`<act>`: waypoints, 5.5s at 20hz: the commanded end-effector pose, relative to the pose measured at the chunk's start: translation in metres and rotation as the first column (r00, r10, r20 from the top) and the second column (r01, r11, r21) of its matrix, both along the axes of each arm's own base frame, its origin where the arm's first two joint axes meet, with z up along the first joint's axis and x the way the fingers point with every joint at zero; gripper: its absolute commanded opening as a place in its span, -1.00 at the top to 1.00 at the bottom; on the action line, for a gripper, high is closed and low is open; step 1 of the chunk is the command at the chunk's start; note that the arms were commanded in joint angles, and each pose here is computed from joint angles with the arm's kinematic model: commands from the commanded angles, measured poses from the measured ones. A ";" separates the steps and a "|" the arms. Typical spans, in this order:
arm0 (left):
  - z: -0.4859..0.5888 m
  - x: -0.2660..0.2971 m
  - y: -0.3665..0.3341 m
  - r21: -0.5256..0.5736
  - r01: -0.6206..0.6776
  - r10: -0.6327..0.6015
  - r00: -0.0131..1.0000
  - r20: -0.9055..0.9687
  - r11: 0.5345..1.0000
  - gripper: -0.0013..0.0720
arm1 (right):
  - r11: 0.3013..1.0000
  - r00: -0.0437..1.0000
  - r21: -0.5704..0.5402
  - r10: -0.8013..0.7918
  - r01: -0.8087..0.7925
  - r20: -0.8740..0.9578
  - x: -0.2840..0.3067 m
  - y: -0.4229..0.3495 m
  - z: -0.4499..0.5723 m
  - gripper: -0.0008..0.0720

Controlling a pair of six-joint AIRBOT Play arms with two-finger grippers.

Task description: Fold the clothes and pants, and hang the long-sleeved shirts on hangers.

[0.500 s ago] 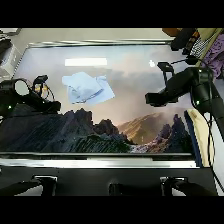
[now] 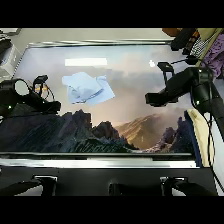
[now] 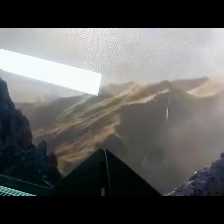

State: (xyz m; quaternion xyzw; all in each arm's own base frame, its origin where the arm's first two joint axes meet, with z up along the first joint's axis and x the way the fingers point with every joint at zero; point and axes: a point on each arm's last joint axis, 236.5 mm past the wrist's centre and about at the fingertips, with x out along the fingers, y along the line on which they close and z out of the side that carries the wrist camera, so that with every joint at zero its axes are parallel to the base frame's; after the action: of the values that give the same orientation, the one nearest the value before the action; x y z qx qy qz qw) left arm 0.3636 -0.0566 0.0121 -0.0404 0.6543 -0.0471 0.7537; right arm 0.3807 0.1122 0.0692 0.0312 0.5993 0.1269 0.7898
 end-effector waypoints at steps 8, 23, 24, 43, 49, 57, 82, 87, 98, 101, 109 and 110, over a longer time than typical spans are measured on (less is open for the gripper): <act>0.000 0.002 0.000 0.000 0.000 0.000 1.000 0.006 1.000 0.91 | 1.000 1.000 0.001 0.001 -0.001 0.001 0.000 0.000 0.000 0.88; 0.018 0.190 -0.053 -0.234 -0.154 0.244 0.871 0.426 0.960 -1.00 | 1.000 0.999 0.011 -0.007 0.006 0.034 0.008 0.002 0.003 0.87; -0.006 0.203 -0.058 -0.225 -0.155 0.236 0.885 0.401 0.962 -1.00 | 1.000 0.999 0.010 -0.007 0.006 0.034 0.008 0.002 0.003 0.86; 0.047 -0.034 -0.290 -0.303 0.352 -0.399 0.911 -0.109 0.886 0.92 | 1.000 0.996 -0.010 -0.013 0.012 -0.091 -0.052 -0.008 0.028 0.72; -0.046 -0.057 -0.317 -0.179 0.330 -0.366 0.900 -0.237 0.927 0.71 | 1.000 1.000 0.003 -0.011 0.011 -0.020 -0.060 -0.009 0.053 0.72; 0.066 0.024 -0.155 -0.075 0.234 -0.239 0.969 -0.059 0.969 -0.90 | 0.997 0.939 -0.026 -0.060 0.073 0.338 0.004 -0.027 0.112 -0.20; 0.079 0.025 0.022 -0.228 -0.146 0.142 0.989 -0.033 0.963 -0.87 | 0.826 0.866 0.382 -0.228 0.415 -0.445 -0.150 0.003 -0.171 -0.50; 0.084 0.031 0.012 -0.270 -0.128 0.131 0.991 -0.007 0.954 -0.87 | 0.821 0.846 0.360 -0.249 0.442 -0.472 -0.149 0.002 -0.187 -0.24; -0.024 0.078 -0.162 -0.583 -0.117 0.142 0.990 -0.003 0.804 -0.87 | 0.826 0.866 0.408 -0.177 0.389 -0.468 -0.160 0.013 -0.160 0.89; -0.056 0.084 -0.212 -0.650 -0.123 0.137 0.990 -0.030 0.750 -0.87 | 0.825 0.881 0.416 -0.189 0.382 -0.435 -0.158 0.012 -0.147 0.89; -0.067 0.098 -0.252 -0.785 -0.223 0.177 0.973 -0.146 0.578 0.92 | 0.815 0.904 0.435 -0.232 0.383 -0.360 -0.146 0.010 -0.125 0.89; -0.056 0.104 -0.249 -0.796 -0.206 0.177 0.976 -0.126 0.568 0.92 | 0.823 0.914 0.430 -0.244 0.372 -0.324 -0.139 0.005 -0.120 0.89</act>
State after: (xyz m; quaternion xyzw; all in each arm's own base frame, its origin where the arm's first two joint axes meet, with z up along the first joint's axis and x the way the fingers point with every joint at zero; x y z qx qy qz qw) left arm 0.4593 -0.2969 -0.0577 -0.4230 0.5800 -0.2335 0.6559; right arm 0.2315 0.1223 -0.0613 0.3462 0.6501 0.1415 0.6614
